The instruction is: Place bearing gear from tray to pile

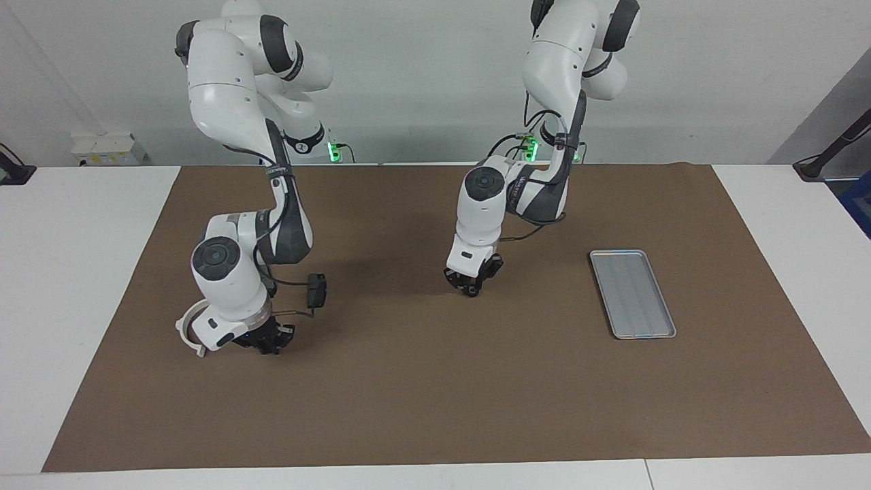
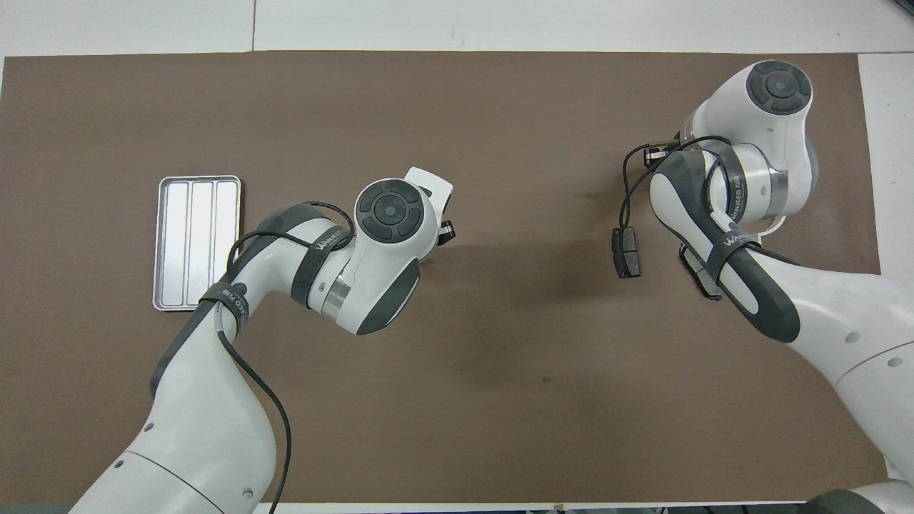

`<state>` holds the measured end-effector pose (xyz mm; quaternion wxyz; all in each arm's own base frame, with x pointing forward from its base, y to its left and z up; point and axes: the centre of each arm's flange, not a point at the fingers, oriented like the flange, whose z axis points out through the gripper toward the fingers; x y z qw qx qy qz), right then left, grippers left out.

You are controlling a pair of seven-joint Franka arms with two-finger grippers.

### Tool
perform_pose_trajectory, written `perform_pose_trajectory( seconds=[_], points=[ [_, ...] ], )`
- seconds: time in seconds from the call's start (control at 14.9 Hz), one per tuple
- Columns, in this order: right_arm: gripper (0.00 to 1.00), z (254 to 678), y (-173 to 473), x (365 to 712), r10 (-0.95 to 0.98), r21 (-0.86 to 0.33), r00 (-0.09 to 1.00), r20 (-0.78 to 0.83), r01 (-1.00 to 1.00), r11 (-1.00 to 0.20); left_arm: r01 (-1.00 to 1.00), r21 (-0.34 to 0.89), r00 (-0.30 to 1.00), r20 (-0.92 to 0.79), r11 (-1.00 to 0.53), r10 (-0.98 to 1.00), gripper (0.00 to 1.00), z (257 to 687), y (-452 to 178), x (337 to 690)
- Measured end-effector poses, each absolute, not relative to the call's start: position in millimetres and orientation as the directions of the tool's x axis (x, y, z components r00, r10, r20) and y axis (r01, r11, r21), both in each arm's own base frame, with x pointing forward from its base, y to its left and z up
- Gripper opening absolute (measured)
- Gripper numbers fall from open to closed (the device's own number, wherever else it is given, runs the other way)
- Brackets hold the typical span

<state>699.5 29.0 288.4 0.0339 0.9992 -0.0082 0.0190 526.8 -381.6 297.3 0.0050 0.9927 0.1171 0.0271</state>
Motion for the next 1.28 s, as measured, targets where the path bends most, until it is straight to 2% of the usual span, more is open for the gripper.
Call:
perform_pose_trajectory(
  seconds=[0.13, 0.34, 0.4, 0.54, 0.74, 0.81, 1.08, 1.28],
  points=[
    [0.38, 288, 31, 699, -0.017, 0.065, 0.999, 0.038, -0.019, -0.998, 0.225, 0.017, 0.973, 0.057, -0.974, 0.226, 0.34, 296, -384, 524],
    [0.70, 301, 41, 697, -0.005, 0.064, 0.999, 0.034, -0.007, -0.998, 0.219, 0.015, 0.974, 0.059, -0.976, 0.219, 0.34, 296, -386, 523],
    [0.80, 314, 46, 695, 0.001, 0.066, 1.000, 0.029, -0.001, -0.998, 0.216, 0.007, 0.974, 0.060, -0.976, 0.216, 0.40, 296, -384, 524],
    [1.00, 353, 62, 687, 0.021, 0.074, 1.000, 0.023, 0.019, -0.997, 0.212, -0.026, 0.977, 0.043, -0.977, 0.211, 0.62, 302, -377, 527],
    [1.00, 409, 103, 668, 0.031, 0.079, 0.999, 0.025, 0.029, -0.996, 0.221, -0.040, 0.975, 0.027, -0.974, 0.220, 0.93, 348, -361, 541],
    [1.00, 420, 119, 662, 0.000, 0.077, 1.000, 0.025, -0.002, -0.997, 0.227, -0.029, 0.974, 0.031, -0.973, 0.227, 1.00, 370, -355, 543],
    [1.00, 433, 229, 631, -0.234, 0.036, 0.972, 0.031, -0.235, -0.971, 0.268, 0.036, 0.959, 0.082, -0.963, 0.271, 1.00, 471, -293, 558],
    [1.00, 427, 318, 595, -0.367, 0.005, 0.930, 0.027, -0.367, -0.930, 0.209, 0.027, 0.964, 0.161, -0.978, 0.210, 1.00, 546, -183, 578]
  ],
)
